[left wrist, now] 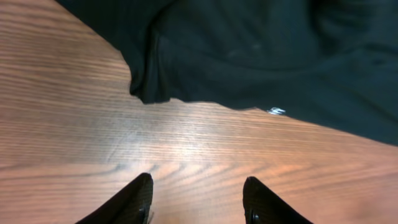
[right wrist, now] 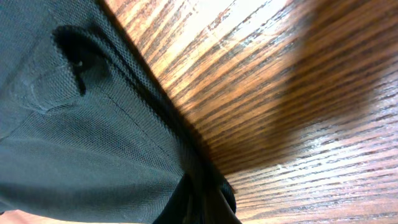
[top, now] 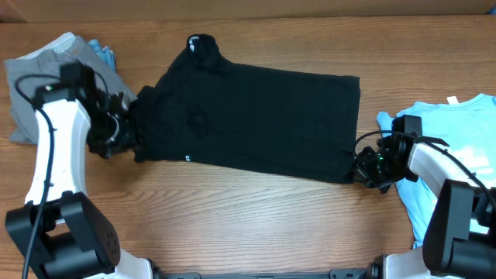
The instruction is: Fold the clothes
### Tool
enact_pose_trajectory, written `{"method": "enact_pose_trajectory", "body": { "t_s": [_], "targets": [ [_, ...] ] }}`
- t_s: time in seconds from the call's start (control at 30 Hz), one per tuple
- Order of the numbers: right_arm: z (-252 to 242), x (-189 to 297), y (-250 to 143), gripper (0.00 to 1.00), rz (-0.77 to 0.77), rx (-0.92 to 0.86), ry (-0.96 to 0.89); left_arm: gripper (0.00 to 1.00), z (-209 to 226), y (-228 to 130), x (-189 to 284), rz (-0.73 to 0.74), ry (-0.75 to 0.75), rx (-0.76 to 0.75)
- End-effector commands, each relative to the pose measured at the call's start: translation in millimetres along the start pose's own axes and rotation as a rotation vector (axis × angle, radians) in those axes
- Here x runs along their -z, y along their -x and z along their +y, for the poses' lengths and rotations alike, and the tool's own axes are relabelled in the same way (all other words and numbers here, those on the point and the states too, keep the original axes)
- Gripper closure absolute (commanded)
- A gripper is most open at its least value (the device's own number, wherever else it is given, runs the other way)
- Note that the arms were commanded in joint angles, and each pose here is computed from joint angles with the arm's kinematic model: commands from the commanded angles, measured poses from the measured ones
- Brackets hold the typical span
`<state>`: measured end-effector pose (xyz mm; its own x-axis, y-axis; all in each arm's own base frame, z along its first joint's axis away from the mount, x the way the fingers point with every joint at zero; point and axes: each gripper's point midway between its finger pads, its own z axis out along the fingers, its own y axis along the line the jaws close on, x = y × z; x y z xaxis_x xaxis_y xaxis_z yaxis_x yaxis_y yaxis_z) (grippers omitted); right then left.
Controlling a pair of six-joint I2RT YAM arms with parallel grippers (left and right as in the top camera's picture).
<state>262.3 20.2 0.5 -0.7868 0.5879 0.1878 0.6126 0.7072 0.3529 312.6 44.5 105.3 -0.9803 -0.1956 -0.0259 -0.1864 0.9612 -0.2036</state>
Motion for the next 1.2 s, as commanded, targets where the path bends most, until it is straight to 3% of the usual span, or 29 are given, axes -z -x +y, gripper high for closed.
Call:
{"method": "enact_pose_trajectory", "body": {
  "t_s": [0.0,0.33,0.63,0.83,1.0,1.03,1.17],
  "targets": [
    [0,7,9,0.96,-0.044,0.01,-0.013,0.5,7,-8,-20,0.019,0.013,0.033],
    [0,7,8,0.96,-0.04,0.009,-0.015,0.57,32,12,-55,-0.107,0.117,0.016],
    [-2,7,6,0.96,-0.03,0.004,-0.021,0.59,36,9,-74,-0.125,0.118,0.012],
    [-2,7,5,0.96,-0.028,0.003,-0.022,0.69,37,13,-81,-0.157,0.116,0.007],
    [-2,7,5,0.96,-0.028,0.003,-0.022,0.68,39,11,-91,-0.175,0.117,0.001],
    [-2,7,5,0.96,-0.029,0.003,-0.022,0.7,40,11,-93,-0.179,0.117,0.001],
    [-4,7,5,0.96,-0.029,0.001,-0.03,0.96,41,9,-95,-0.175,0.121,0.003]
  ]
}}
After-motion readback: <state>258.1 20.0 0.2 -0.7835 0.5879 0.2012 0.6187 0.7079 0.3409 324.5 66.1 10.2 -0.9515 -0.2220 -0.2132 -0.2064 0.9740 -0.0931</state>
